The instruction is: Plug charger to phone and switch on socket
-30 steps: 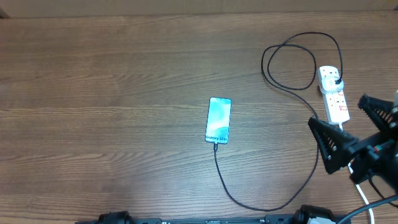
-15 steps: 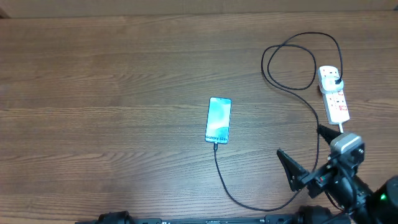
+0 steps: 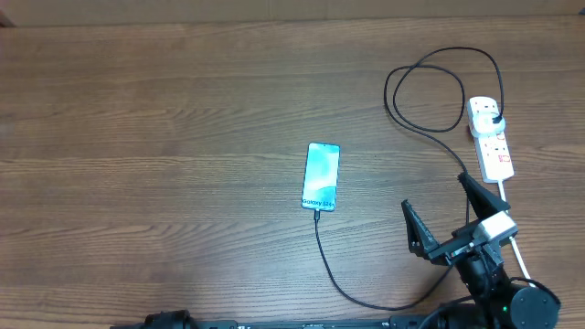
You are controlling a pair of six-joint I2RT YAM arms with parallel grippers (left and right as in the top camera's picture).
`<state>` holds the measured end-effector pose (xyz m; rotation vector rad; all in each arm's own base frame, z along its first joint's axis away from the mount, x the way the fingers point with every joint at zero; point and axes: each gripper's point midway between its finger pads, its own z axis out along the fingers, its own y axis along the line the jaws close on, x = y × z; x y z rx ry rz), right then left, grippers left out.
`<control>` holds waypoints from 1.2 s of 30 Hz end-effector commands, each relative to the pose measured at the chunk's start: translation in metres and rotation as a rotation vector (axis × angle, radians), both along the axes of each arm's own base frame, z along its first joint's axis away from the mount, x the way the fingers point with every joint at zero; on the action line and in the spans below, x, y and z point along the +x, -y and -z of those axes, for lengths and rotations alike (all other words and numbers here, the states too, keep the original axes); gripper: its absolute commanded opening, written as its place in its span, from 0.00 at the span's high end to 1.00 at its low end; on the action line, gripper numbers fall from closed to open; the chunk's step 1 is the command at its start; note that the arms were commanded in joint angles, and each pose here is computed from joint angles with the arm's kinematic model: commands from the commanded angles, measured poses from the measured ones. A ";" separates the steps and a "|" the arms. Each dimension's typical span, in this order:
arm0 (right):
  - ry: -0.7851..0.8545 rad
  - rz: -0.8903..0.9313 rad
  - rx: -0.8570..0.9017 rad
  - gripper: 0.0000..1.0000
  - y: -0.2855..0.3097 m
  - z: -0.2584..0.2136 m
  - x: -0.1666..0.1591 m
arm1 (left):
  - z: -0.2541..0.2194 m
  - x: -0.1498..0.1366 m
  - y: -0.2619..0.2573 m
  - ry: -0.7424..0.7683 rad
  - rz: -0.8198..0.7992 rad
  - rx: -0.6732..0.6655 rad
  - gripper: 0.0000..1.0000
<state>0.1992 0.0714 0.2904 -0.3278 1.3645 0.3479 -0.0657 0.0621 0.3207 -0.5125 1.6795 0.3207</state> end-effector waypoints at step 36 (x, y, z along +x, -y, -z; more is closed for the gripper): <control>-0.181 0.219 -0.024 0.00 0.035 0.116 0.043 | 0.000 -0.002 -0.001 0.000 -0.015 0.009 0.00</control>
